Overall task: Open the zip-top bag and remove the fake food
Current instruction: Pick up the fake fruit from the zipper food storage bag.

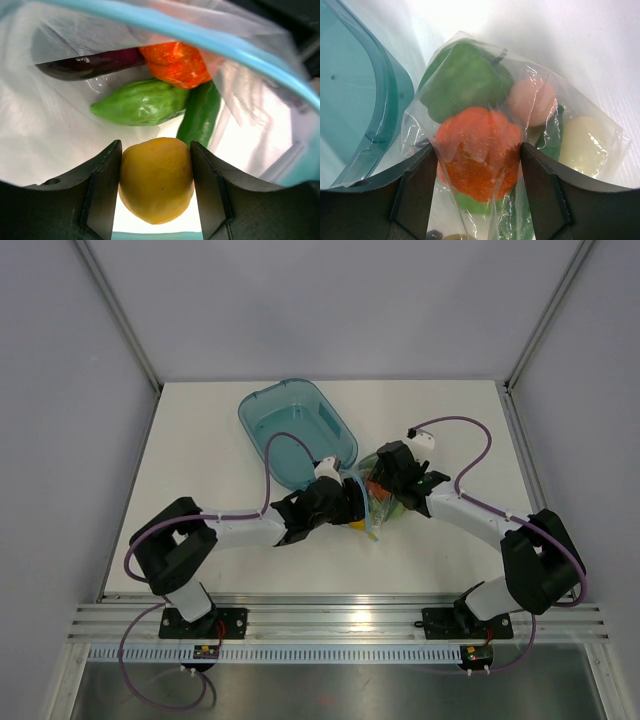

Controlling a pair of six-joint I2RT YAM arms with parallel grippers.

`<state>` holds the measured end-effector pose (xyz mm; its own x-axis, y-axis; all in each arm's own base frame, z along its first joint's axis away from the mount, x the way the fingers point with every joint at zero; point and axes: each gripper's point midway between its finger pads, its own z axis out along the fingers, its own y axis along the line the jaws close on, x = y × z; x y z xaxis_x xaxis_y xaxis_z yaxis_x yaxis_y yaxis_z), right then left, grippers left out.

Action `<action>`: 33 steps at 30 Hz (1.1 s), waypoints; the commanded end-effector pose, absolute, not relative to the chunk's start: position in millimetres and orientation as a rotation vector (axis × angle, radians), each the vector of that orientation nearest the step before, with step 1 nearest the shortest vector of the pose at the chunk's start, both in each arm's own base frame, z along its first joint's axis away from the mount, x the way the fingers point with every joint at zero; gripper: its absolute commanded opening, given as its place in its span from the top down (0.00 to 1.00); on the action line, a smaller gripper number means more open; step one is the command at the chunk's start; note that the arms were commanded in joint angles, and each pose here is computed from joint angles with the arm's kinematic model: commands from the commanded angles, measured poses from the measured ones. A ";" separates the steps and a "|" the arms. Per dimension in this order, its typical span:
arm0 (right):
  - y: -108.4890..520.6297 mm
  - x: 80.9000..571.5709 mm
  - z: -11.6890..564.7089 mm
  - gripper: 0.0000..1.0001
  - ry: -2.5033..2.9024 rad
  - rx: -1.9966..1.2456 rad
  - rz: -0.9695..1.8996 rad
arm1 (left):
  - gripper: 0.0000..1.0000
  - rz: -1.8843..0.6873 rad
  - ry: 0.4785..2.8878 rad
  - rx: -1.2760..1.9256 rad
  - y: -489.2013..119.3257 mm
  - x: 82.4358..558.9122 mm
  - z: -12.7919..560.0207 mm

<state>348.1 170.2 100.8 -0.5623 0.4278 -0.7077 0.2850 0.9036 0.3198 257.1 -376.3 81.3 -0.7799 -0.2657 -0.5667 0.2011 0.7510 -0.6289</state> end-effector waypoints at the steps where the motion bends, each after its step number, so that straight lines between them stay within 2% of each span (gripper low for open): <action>1: 147.1 347.0 95.6 0.57 2.194 0.562 0.090 | 0.71 -0.903 2.216 -0.065 -367.9 262.1 102.7; 12: 142.0 346.9 101.9 0.58 2.169 0.589 0.105 | 0.72 -0.814 2.147 -0.178 -340.1 275.2 117.9; 33: 143.7 346.7 107.2 0.58 2.163 0.581 0.142 | 0.77 -0.855 2.111 -0.274 -318.7 289.6 151.1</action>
